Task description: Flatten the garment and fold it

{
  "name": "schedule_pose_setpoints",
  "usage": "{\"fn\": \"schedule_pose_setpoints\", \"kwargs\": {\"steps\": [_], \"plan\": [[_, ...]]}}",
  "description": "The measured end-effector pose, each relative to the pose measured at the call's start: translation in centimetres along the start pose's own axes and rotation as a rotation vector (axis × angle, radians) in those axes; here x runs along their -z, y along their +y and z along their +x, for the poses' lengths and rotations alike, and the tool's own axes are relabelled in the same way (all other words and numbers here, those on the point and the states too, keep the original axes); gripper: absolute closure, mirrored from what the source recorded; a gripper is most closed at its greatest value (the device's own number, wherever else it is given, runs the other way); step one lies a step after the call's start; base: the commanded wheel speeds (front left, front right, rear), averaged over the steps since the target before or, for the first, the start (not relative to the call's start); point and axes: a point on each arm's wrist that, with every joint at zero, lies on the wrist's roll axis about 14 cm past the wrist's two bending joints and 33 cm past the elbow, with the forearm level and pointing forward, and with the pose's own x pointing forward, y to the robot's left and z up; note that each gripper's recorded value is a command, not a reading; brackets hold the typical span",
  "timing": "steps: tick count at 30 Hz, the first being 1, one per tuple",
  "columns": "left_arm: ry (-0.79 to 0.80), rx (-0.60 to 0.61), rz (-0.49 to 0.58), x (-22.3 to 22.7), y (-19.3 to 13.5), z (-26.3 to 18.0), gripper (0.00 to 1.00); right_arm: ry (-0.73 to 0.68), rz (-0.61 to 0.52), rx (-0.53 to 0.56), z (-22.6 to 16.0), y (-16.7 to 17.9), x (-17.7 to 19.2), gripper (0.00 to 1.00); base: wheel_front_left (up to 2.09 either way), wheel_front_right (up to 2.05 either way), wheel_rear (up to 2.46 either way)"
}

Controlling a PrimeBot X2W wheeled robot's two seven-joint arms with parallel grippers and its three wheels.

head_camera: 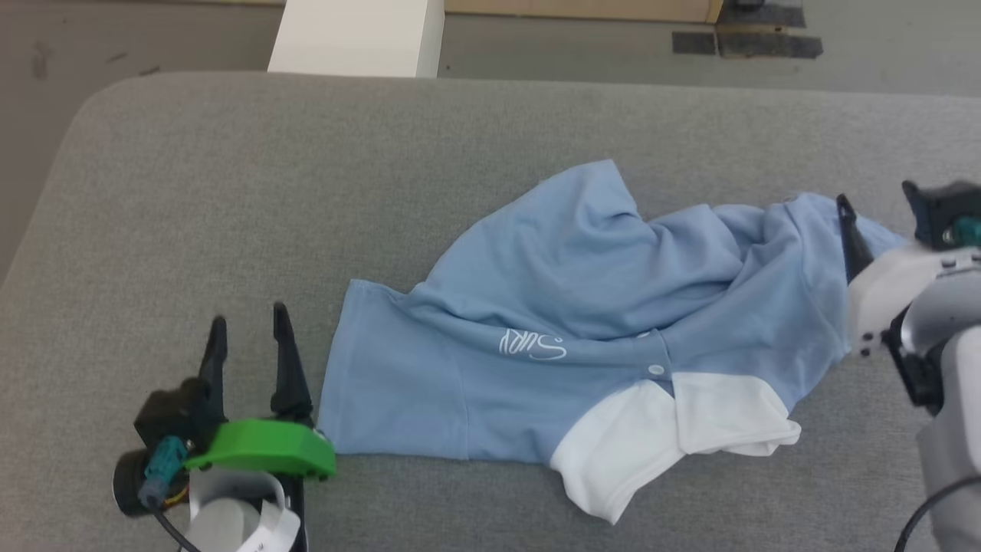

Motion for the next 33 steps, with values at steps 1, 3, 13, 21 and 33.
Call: {"fn": "schedule_pose_setpoints", "kwargs": {"steps": [1, 3, 13, 21, 33], "plan": [[0.011, 0.01, -0.001, 0.3, -0.1, -0.4, 0.0, -0.036, 0.012, 0.001, -0.8, 0.2, -0.4, 0.0, 0.0, 0.0, 0.0], [0.047, 0.034, 0.003, 0.9, -0.4, -1.2, 0.0, -0.095, 0.039, 0.002, -2.3, 0.8, -1.1, 0.0, 0.0, 0.0, 0.0], [0.358, 0.116, 0.054, 5.2, -1.6, -4.1, 0.0, -0.12, 0.192, 0.05, -9.7, 1.9, 1.3, 0.0, 0.0, 0.0, 0.0], [0.627, 0.062, 0.062, 9.2, -1.1, -6.1, 0.0, -0.083, 0.257, 0.097, -12.0, 1.0, 3.3, 0.0, 0.0, 0.0, 0.0], [0.792, 0.089, 0.015, 11.6, -1.9, -7.0, 0.58, -0.08, 0.291, 0.106, -12.3, 0.8, 3.7, 0.0, 0.0, 0.0, 0.0]]}}
